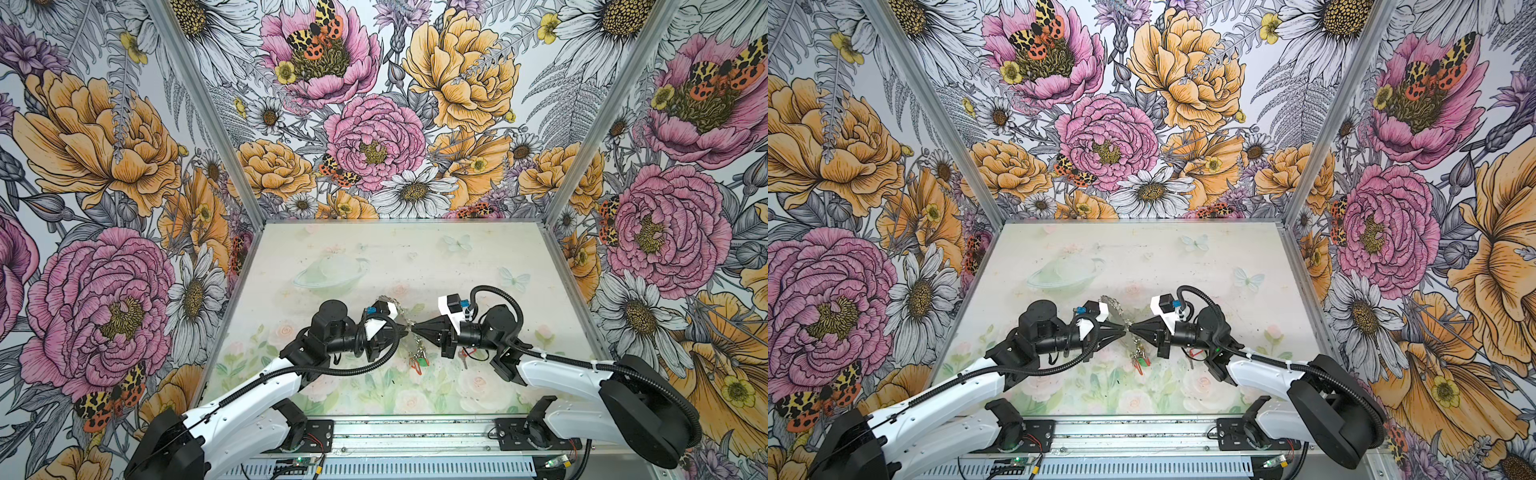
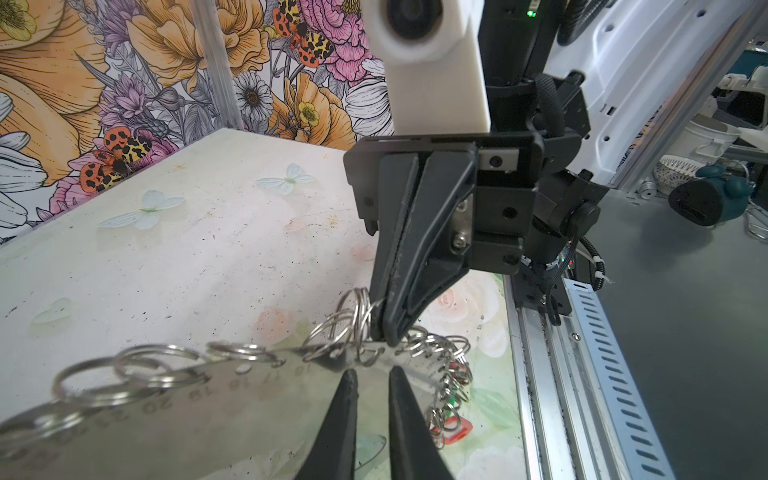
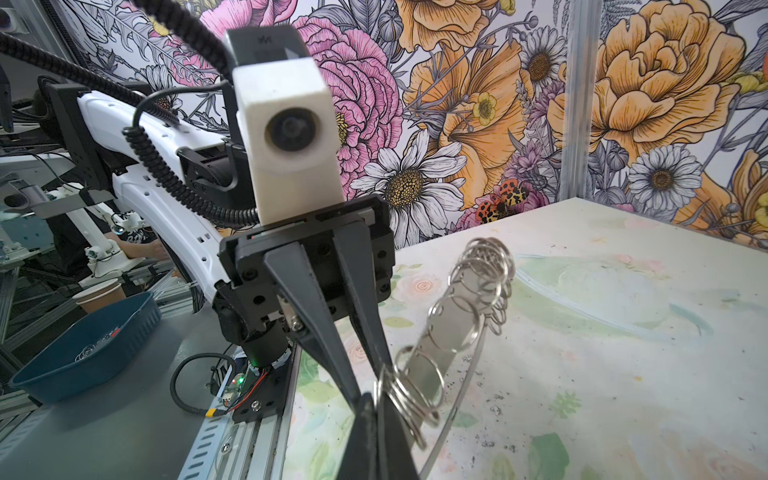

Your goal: Put the keys on the keyring

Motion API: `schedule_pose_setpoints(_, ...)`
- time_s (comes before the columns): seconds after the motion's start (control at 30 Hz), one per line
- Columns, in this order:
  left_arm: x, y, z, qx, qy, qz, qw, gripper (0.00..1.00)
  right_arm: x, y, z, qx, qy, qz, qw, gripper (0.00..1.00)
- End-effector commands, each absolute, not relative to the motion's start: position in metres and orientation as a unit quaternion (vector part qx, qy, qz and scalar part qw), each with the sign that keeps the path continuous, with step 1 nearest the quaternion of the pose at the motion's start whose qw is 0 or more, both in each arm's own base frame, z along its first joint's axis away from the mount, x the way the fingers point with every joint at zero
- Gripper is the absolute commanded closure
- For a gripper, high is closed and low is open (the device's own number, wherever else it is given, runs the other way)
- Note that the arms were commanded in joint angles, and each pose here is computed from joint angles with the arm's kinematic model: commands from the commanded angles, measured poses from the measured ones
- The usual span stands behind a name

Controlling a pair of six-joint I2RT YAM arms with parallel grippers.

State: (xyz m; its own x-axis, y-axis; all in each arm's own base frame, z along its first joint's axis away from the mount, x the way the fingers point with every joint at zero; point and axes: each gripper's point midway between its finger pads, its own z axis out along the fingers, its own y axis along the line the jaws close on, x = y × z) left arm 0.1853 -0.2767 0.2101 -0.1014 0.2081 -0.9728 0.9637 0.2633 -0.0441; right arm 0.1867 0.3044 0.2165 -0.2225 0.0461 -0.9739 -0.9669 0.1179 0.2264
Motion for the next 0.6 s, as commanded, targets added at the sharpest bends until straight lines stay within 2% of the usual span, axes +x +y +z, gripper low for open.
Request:
schedule_pose_setpoints(0.0,0.187,-0.28,0.215,0.462,0.625,-0.394,0.491,0.83,0.182,0.307,0.231,-0.415,0.544,0.533,0.499,1.0)
schedule_pose_setpoints(0.47,0.197,-0.285,0.203,0.458,0.64,-0.388,0.479,0.83,0.179,0.313,0.213,-0.431,0.565,0.516,0.478,1.0)
schedule_pose_setpoints(0.57,0.197,-0.286,0.2,0.461,0.64,-0.39,0.474,0.87,0.18,0.314,0.21,-0.431,0.571,0.513,0.474,1.0)
